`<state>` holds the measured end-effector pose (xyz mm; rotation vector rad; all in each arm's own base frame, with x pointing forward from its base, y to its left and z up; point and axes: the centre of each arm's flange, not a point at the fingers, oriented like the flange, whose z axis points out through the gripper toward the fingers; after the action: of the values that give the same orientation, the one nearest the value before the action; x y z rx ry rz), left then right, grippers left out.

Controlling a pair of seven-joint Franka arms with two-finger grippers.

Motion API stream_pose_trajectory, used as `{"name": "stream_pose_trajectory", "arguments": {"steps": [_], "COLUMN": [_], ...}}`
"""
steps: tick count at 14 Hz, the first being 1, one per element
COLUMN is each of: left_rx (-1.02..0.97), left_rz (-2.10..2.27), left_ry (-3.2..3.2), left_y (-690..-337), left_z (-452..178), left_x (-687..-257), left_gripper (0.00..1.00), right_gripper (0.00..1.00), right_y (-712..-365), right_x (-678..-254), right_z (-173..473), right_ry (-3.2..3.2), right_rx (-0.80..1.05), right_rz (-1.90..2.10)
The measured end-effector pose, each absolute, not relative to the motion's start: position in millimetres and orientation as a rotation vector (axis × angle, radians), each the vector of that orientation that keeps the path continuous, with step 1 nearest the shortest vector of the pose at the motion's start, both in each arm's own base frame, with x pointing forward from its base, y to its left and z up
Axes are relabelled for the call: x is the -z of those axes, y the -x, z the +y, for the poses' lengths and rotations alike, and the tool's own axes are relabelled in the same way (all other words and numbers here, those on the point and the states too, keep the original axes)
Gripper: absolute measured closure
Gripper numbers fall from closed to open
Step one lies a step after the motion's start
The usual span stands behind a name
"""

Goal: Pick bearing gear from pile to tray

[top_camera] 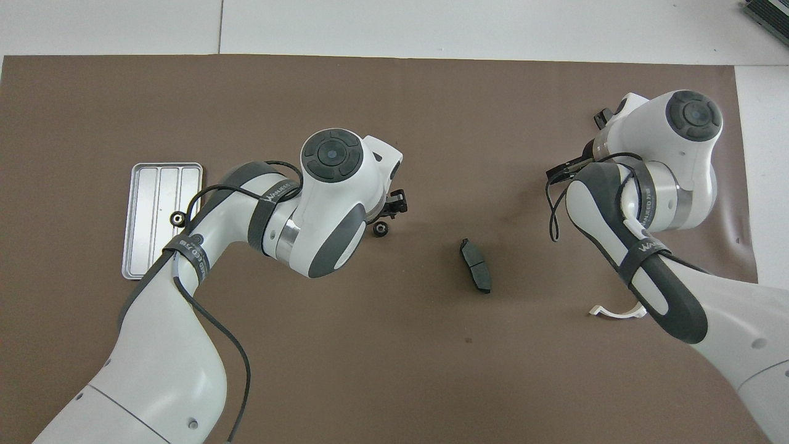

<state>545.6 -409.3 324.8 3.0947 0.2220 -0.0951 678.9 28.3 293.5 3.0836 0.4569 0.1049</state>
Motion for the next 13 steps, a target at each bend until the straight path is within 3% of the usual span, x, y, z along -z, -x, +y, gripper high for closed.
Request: {"name": "stream_pose_trajectory", "arguments": {"steps": [3,8,10,12,13], "left_rx": [0.096,0.05,0.048,0.053,0.057], "left_rz": [0.256,0.283,0.281,0.277,0.275], "left_ry": [-3.125,-3.097,-3.1,-3.105,-3.108], "left_y": [-550,-556,-556,-554,-553], "left_z": [-413,-417,-418,-419,-419], "left_x": [-302,-305,-304,-301,-299], "left_gripper": [0.24,0.3,0.35,0.38,0.39], "right_gripper": [0.0,0.04,0.23,0.26,0.33], "right_y": [-679,-677,-677,-677,-677], "right_x": [-290,-284,-284,-285,-285], "right_z": [28,27,27,28,29], "right_ry": [-3.077,-3.077,-3.077,-3.078,-3.078], "right_rx": [-0.097,-0.08,-0.079,-0.08,-0.082], "right_rz": [0.495,0.505,0.505,0.506,0.508]}}
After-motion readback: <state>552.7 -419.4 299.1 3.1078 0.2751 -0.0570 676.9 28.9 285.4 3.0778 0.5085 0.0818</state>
